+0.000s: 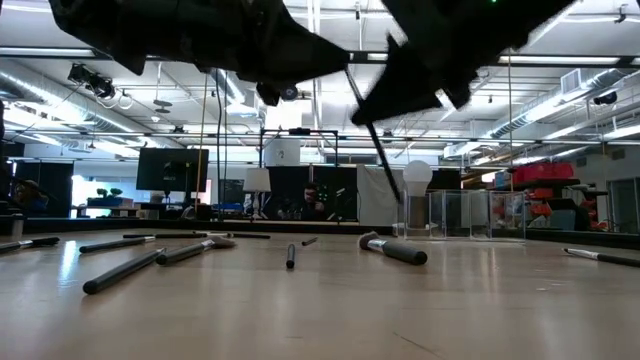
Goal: Put items in baskets/containers
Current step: Put the eyeshadow brush into the transparent organizer
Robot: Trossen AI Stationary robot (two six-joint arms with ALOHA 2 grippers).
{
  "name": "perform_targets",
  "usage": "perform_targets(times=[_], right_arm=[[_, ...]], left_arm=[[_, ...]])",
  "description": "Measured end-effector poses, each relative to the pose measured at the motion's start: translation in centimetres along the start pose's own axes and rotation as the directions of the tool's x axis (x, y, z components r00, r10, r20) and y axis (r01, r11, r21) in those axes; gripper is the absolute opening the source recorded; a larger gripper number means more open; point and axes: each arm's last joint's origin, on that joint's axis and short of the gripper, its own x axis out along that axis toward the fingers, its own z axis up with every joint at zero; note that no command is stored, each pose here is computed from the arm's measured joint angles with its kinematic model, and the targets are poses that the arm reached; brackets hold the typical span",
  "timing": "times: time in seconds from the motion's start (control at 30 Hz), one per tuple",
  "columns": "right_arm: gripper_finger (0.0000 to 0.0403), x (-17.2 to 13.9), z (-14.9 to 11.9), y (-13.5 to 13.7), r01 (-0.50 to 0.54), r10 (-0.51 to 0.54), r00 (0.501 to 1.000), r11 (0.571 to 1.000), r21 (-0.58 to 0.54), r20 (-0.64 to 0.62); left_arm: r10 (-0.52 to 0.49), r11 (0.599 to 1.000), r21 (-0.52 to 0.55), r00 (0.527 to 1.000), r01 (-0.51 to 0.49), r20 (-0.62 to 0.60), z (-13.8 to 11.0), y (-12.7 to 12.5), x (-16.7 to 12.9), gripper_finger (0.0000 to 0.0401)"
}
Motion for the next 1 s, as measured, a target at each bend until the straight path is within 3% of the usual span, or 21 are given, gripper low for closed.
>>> perform_targets(times=[0.1,0.27,0.5,0.6,0.77,1.0], right_arm=[[0.0009,-0.7,-0.5,-0.7,0.038,-0.039,0.999,0.998,0.042,0.023],[0.001,-3.7,0.8,-3.4,0.119,-0.128,0.988,0.987,0.104,0.087],[0.001,-6.8,3.0,-9.5,0.207,-0.238,0.957,0.961,0.182,0.167],[0.001,-6.3,2.5,-12.3,0.268,-0.316,0.933,0.929,0.255,0.173],[0.0011,-3.7,0.2,-16.3,0.363,-0.45,0.881,0.841,0.401,0.145],[0.0011,-0.9,-2.5,-19.6,0.413,-0.499,0.864,0.781,0.468,0.07]], left_arm=[[-0.013,1.0,0.012,0.998,0.013,-0.054,0.6,0.0,-0.7,0.0097],[0.019,1.0,0.01,0.986,-0.018,-0.165,-0.2,0.2,-2.0,0.0147],[0.059,0.998,0.001,0.986,-0.06,-0.158,-3.1,-0.3,-3.2,0.0166],[0.038,0.999,-0.013,0.993,-0.04,-0.113,-3.5,-0.7,-3.4,0.0161],[0.01,1.0,-0.013,0.996,-0.012,-0.089,-4.0,-1.5,-3.1,0.0153],[0.011,1.0,-0.005,0.994,-0.012,-0.111,-4.7,-1.6,-3.0,0.0151]])
